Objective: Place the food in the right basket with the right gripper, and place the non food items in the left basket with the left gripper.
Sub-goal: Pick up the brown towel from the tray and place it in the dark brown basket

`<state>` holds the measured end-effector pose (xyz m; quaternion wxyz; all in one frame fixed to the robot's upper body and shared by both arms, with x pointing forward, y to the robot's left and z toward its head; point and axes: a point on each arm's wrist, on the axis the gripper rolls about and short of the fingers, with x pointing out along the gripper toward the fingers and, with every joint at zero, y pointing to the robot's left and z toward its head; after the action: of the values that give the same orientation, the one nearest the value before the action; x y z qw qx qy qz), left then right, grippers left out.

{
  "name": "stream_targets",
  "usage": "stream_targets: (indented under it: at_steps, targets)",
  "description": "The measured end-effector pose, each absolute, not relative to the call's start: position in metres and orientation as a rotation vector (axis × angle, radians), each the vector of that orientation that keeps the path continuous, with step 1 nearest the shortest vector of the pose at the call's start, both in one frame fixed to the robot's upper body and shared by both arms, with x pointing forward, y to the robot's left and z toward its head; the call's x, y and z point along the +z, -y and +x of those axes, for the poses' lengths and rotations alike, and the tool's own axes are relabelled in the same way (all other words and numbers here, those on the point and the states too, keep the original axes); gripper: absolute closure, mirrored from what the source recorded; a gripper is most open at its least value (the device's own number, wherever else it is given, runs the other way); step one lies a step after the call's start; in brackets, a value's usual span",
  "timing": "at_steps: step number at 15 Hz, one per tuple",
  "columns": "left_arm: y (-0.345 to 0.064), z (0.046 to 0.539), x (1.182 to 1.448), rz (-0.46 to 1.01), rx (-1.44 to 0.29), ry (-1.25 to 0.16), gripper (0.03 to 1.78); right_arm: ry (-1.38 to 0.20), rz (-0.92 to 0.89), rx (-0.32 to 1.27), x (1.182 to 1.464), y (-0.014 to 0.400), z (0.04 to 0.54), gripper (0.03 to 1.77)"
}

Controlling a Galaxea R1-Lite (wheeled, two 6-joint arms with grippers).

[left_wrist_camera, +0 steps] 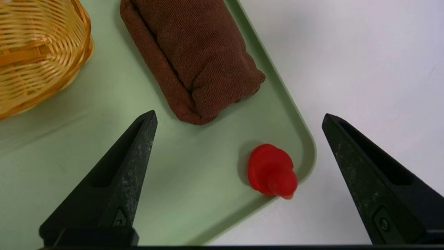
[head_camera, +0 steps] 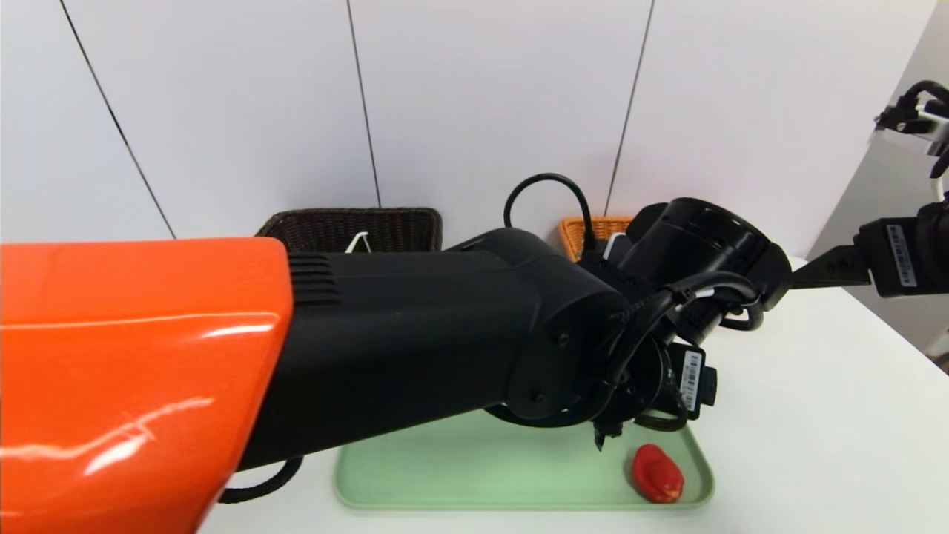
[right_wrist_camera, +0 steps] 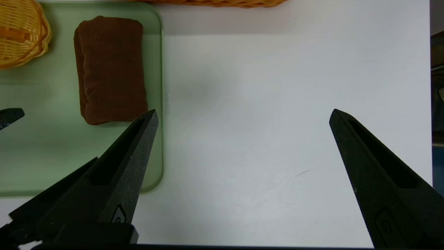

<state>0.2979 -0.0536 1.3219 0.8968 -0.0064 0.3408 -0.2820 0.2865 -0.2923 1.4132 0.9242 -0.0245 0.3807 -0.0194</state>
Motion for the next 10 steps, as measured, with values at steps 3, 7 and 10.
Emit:
stream_targets:
  at_steps: [3, 7, 10]
  targets:
    - [0.064, 0.302, 1.309, -0.003, -0.579, -0.683, 0.12, -0.785, -0.051, -0.039, 1.411, 0.294, 0.281, 0.1]
    - [0.072, 0.308, 1.293, 0.012, -0.579, -0.684, 0.12, -0.795, -0.055, -0.039, 1.408, 0.295, 0.276, 0.1]
    - [0.076, 0.313, 1.285, 0.018, -0.576, -0.68, 0.12, -0.799, -0.057, -0.037, 1.406, 0.295, 0.273, 0.1]
